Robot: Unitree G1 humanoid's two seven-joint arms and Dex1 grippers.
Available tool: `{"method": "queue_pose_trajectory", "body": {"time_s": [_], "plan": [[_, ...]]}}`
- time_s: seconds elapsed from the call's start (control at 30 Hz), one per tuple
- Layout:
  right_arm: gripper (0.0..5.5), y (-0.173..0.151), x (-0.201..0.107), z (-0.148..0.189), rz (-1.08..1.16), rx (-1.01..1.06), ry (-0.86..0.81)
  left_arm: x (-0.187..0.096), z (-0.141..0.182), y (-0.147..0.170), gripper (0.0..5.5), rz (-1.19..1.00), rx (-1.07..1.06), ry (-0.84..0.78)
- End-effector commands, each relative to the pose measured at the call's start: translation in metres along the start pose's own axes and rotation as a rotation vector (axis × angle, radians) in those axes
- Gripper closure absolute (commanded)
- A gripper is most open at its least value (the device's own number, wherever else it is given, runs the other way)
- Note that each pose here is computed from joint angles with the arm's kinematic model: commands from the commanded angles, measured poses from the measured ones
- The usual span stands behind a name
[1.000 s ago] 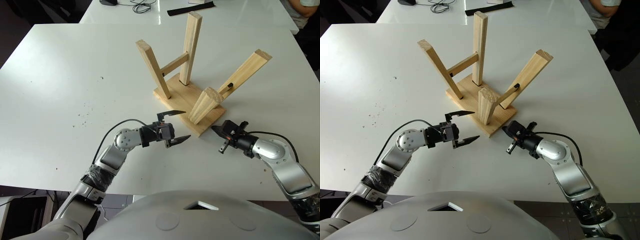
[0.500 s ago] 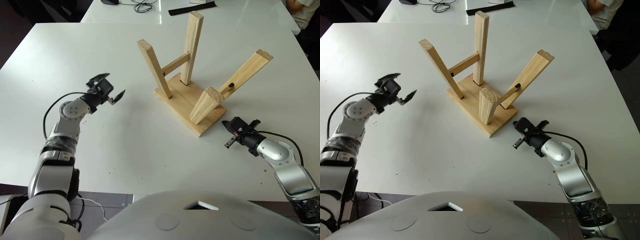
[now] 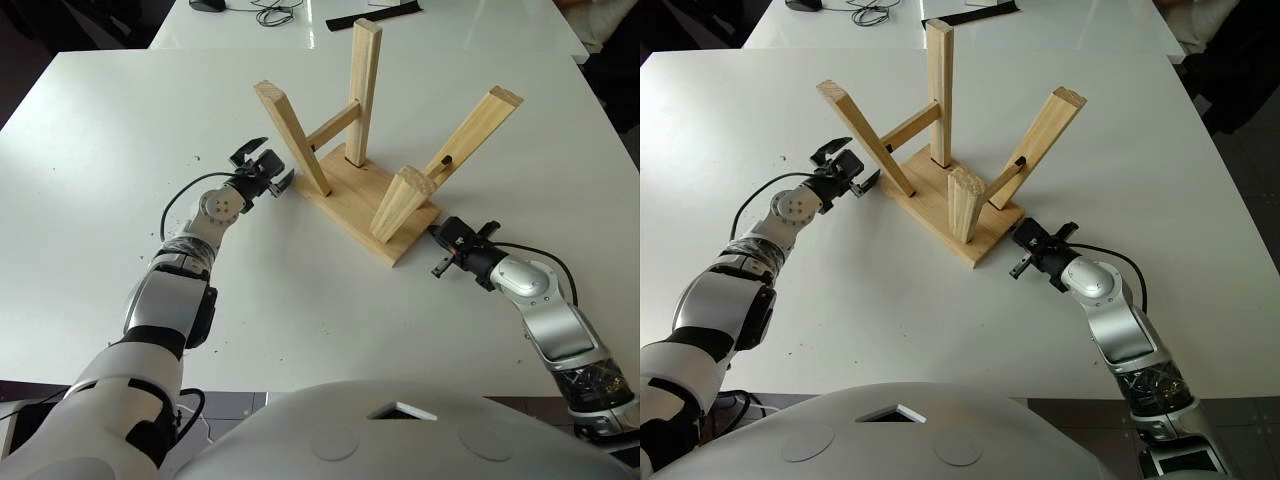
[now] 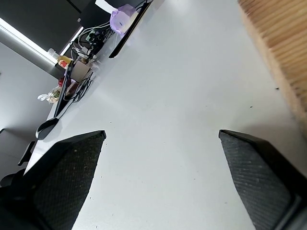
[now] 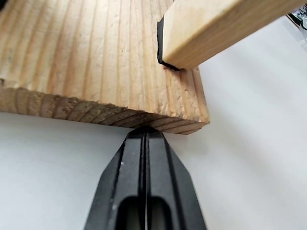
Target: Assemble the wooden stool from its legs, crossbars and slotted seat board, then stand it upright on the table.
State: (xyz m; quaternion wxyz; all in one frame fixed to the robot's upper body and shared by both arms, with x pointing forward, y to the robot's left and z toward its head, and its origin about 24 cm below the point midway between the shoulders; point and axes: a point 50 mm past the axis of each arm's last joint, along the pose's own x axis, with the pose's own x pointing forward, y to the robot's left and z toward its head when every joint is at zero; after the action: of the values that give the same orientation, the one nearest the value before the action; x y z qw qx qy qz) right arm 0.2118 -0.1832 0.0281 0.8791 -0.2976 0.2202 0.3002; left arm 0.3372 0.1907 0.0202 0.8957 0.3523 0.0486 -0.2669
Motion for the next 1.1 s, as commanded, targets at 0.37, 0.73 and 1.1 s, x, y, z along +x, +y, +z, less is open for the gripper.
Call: {"method": "queue_pose_trajectory", "body": {"time_s": [0.37, 0.73, 1.1], "plan": [[5.48, 0.015, 0.002, -0.023, 0.032, 0.051, 0.081, -0.069, -0.039, -0.058, 1.1, -0.405, -0.066, -0.095], [5.48, -0.009, -0.043, -0.042, -0.042, 0.105, 0.116, -0.115, -0.024, -0.067, 1.1, -0.331, -0.168, -0.136], [3.9, 0.01, -0.059, -0.038, 0.048, 0.173, 0.062, -0.116, -0.02, -0.058, 1.1, -0.213, -0.244, -0.066]]}}
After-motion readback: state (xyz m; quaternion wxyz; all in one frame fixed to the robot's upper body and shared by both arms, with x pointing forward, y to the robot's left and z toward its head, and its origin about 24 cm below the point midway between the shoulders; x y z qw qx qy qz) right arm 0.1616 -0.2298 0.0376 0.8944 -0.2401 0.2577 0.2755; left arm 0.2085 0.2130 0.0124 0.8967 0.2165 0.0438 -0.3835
